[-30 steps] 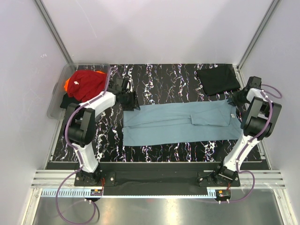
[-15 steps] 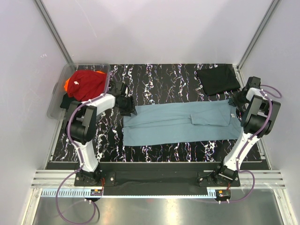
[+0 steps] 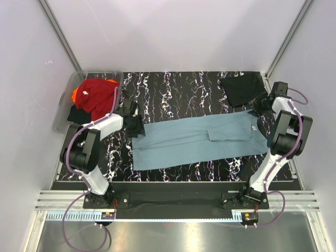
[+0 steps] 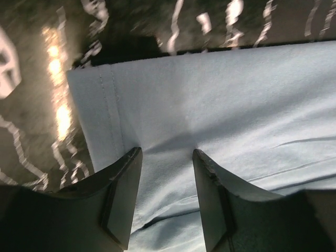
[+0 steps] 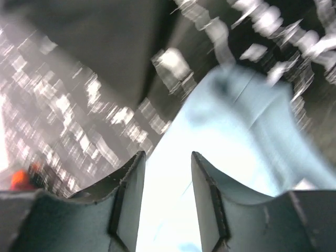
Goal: Fold and stack the t-shirts
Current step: Fold the tshirt
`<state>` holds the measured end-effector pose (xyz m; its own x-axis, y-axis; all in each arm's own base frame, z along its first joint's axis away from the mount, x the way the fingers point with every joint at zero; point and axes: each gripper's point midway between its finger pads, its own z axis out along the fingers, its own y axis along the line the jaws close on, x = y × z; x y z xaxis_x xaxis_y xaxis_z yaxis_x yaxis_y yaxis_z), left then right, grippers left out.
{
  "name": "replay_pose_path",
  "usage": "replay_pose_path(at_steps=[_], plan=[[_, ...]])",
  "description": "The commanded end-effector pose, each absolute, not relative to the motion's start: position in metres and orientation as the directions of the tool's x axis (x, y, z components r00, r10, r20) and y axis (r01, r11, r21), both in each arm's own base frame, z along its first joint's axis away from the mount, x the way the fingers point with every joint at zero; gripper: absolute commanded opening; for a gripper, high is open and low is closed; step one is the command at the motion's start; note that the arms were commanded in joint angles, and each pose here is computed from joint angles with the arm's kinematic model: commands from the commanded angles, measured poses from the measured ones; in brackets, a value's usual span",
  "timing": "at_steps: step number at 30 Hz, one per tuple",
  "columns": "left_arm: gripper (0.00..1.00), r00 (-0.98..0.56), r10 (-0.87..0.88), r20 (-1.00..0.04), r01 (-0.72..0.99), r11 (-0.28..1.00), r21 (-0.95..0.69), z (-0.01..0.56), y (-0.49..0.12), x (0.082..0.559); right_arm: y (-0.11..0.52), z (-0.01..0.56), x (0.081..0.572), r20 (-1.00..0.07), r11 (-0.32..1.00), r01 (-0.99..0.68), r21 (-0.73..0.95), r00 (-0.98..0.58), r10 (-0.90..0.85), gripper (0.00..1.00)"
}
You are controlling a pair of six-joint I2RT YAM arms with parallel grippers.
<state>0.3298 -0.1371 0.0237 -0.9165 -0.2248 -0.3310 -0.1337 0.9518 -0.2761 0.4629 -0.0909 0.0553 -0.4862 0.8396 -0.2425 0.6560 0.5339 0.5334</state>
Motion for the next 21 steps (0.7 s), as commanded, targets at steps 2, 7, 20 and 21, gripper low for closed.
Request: replay_pose_path(at_steps=[2,7,20,21], plan=[[0.50,-0.891,-0.241,-0.385,-0.168,0.963,-0.213,0.046,-0.114,0.322,-0.057,0.136,0.447,-0.332,0.607,0.476,0.637,-0.540,0.773,0.48],[0.51,-0.876,-0.133,-0.464,0.026,0.947,-0.321,0.092,-0.142,0.321,-0.029,0.130,0.399,-0.290,0.612,0.508,0.606,-0.576,0.765,0.48],[0.49,-0.910,-0.162,-0.382,-0.093,0.977,-0.191,0.055,-0.113,0.280,-0.007,0.106,0.361,-0.221,0.600,0.527,0.602,-0.612,0.759,0.49],[0.48,-0.911,-0.164,-0.378,-0.097,0.977,-0.191,0.052,-0.114,0.281,-0.006,0.105,0.362,-0.220,0.601,0.525,0.602,-0.615,0.757,0.49]])
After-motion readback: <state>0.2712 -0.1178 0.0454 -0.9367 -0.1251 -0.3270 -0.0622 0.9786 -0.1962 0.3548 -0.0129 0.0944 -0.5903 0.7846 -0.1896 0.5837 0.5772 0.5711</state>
